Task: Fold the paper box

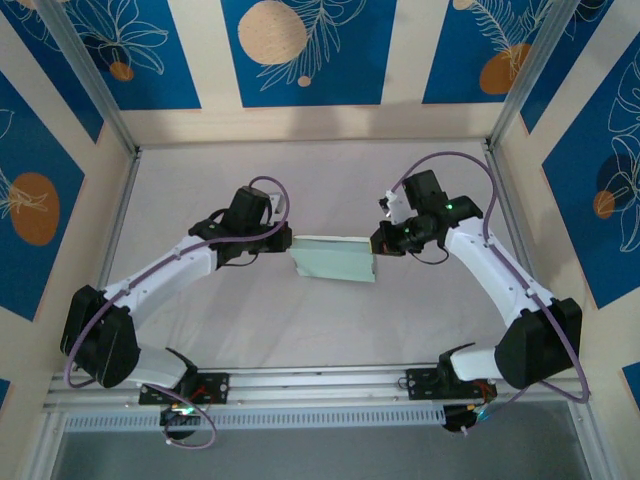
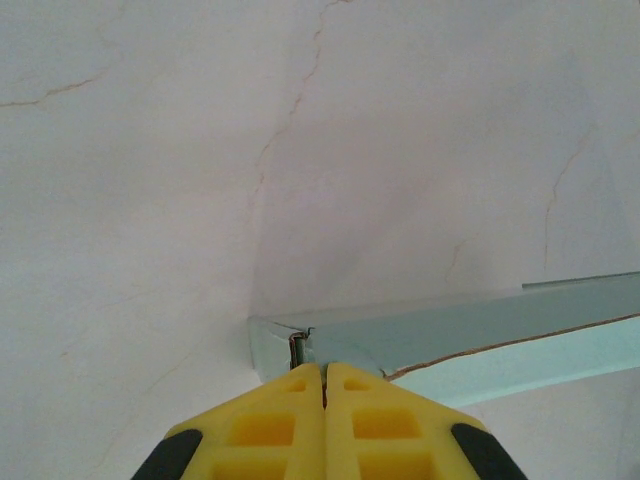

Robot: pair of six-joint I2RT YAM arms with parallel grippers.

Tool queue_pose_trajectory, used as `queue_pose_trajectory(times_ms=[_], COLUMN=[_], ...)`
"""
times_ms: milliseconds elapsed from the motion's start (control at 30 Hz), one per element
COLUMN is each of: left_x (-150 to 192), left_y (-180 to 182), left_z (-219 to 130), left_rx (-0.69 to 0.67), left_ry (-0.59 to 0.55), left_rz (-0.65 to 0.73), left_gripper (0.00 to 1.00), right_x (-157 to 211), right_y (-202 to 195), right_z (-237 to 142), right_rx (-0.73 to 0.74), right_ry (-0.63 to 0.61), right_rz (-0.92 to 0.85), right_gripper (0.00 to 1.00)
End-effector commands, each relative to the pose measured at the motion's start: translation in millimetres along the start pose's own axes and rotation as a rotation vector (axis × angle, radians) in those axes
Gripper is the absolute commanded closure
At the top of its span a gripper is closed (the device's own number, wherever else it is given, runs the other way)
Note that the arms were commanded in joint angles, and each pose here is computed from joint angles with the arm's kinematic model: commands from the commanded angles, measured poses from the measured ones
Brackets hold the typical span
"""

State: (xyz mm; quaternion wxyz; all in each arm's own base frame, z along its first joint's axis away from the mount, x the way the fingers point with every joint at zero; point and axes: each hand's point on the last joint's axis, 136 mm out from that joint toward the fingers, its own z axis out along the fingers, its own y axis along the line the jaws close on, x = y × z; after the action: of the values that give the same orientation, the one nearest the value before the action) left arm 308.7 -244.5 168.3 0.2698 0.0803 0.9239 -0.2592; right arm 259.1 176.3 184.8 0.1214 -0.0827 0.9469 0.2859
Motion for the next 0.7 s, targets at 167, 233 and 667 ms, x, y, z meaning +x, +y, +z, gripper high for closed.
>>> queue_pose_trajectory(times_ms=[167,233,667], left_x=[10.2,9.3,13.2], left_y=[-13.6,-14.5,-18.2], left_z=[1.7,1.4,5.7], left_rx=[0.028,0.03,0.02], left_ry=[0.053,0.051,0.068], left_rz=[0.039,0.04,0.067], left_gripper=[0.94,0.94,0.94], right_x=[9.0,12.6,19.7], right_y=[-10.3,-18.3,-45.3], right_z=[8.5,12.1,30.3], right_rx=[0.051,0.107,0.349], right_ry=[0.042,0.05,0.036], right_rz=[-0.005,-0.02,-0.082], right_gripper=[0.93,0.92,0.85])
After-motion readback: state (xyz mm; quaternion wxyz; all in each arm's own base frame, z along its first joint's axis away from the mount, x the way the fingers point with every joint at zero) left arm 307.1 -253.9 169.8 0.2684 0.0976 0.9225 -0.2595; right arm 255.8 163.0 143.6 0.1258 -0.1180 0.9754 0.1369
